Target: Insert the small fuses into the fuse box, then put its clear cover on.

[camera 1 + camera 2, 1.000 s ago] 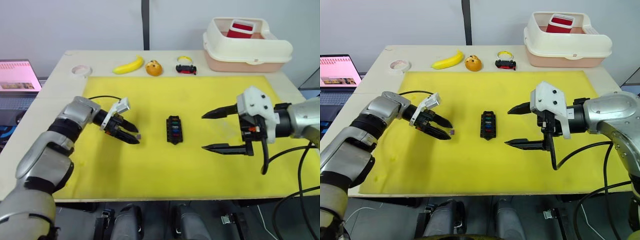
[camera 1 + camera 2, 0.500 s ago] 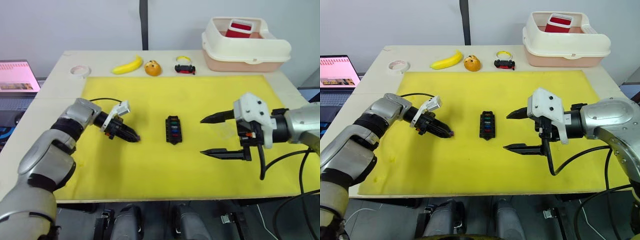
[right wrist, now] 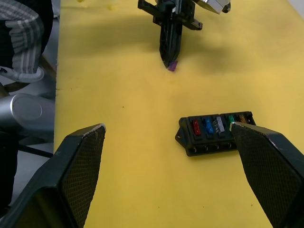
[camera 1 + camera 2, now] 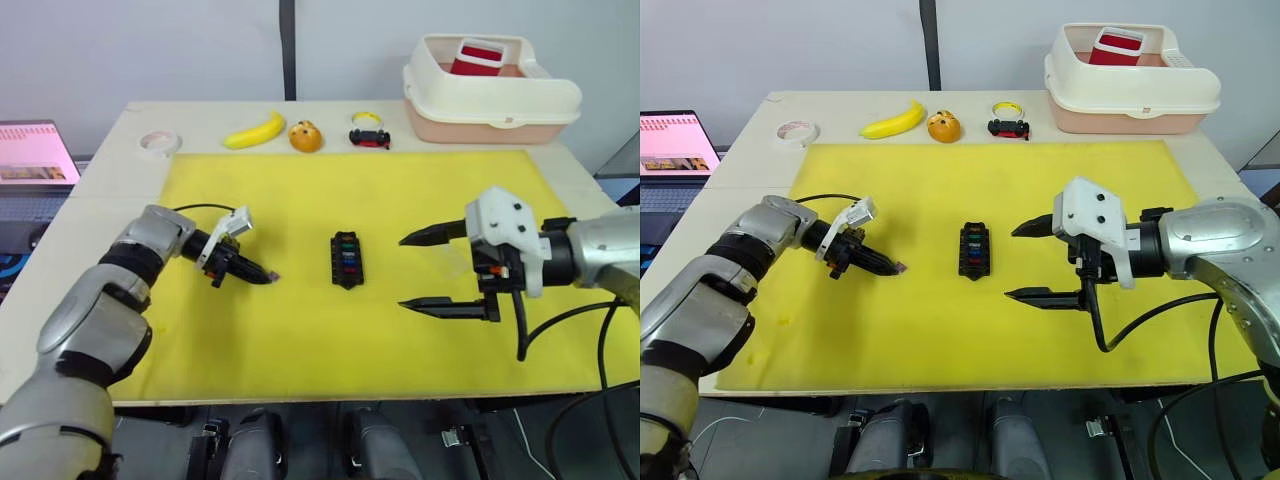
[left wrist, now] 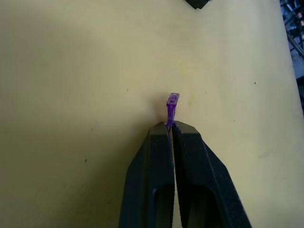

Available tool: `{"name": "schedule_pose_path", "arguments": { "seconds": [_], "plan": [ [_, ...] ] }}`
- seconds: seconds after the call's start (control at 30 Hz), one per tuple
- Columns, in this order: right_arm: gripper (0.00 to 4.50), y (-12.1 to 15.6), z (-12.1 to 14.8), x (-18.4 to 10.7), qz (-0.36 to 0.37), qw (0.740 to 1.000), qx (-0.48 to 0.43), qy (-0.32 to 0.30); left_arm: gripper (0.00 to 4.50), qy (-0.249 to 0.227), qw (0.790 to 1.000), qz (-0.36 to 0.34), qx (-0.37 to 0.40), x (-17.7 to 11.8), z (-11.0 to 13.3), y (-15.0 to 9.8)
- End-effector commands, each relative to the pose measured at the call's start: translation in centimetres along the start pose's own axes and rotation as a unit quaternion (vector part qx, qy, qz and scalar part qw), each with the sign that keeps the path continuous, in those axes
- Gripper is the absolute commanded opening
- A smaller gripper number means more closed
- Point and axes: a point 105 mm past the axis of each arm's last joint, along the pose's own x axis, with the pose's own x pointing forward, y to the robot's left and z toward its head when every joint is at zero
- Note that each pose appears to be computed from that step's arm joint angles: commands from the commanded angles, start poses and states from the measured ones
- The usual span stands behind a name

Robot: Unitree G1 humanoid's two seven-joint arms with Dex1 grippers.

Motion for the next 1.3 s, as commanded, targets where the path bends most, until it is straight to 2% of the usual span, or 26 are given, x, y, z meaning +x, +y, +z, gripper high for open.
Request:
{"name": "schedule_pose_path", "arguments": {
  "seconds": [0.03,0.2,0.33,0.43,0.57,0.73,0.9,1.13,1.2,1.3],
  "plan": [
    [4.5,0.4,0.6,0.0,-0.003,1.0,-0.02,-0.002,0.07,-0.026,1.0,-0.002,-0.007,-0.8,0.3,-0.4],
    [4.5,1.0,0.6,0.5,-0.001,1.0,-0.013,-0.01,0.07,-0.097,0.995,-0.025,-0.01,-1.9,1.8,-2.0],
    [4.5,1.2,0.6,0.8,0.002,1.0,-0.01,-0.015,0.07,-0.129,0.991,-0.023,-0.029,-2.9,1.8,-3.0],
    [4.5,1.3,0.7,1.0,0.003,1.0,-0.009,-0.017,0.07,-0.135,0.99,-0.025,-0.039,-2.9,1.3,-3.7],
    [4.5,1.2,0.7,1.2,0.006,1.0,-0.011,-0.019,0.07,-0.109,0.994,-0.002,-0.03,-2.3,-0.1,-3.9],
    [4.5,1.2,0.7,1.3,0.006,1.0,-0.012,-0.02,0.07,-0.116,0.993,0.007,-0.035,-2.9,0.7,-3.7],
    [4.5,1.3,0.7,1.4,0.003,1.0,-0.011,-0.021,0.07,-0.149,0.985,-0.007,-0.091,-2.3,1.3,-4.1],
    [4.5,1.5,0.6,1.7,0.001,1.0,-0.008,-0.022,0.07,-0.183,0.968,0.007,-0.17,-0.5,0.4,-5.0],
    [4.5,1.5,0.6,1.8,0.001,1.0,-0.008,-0.021,0.07,-0.188,0.962,0.014,-0.195,-0.3,-0.5,-5.4],
    [4.5,1.5,0.5,1.8,0.001,1.0,-0.008,-0.02,0.07,-0.164,0.965,0.04,-0.202,0.2,-2.7,-6.1]
  ]
}}
